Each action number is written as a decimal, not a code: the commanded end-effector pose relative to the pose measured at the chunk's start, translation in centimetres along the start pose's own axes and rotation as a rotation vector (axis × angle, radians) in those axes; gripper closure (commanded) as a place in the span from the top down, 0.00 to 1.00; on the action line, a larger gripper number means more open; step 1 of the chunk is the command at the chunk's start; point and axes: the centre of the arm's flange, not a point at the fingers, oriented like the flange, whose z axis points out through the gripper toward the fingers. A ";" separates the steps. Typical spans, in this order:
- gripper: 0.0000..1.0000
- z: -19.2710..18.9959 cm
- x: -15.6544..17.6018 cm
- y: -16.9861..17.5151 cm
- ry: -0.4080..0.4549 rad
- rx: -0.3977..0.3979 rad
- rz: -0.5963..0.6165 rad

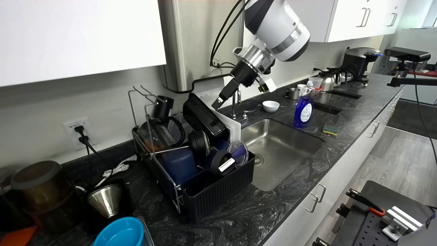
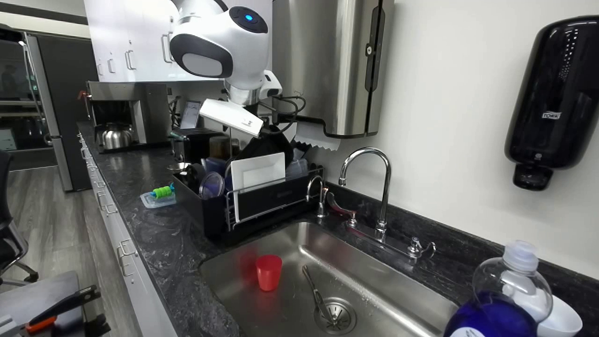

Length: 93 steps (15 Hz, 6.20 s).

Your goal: Remove the black lunchbox from the dishrack and put it in the sink

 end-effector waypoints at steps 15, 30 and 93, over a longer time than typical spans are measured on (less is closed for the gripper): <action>0.85 3.6 -3.0 1.6 0.086 0.156 -0.154; 0.01 3.2 -3.2 1.7 0.108 0.153 -0.184; 0.02 -14.5 -9.4 1.3 -0.392 -0.271 -0.211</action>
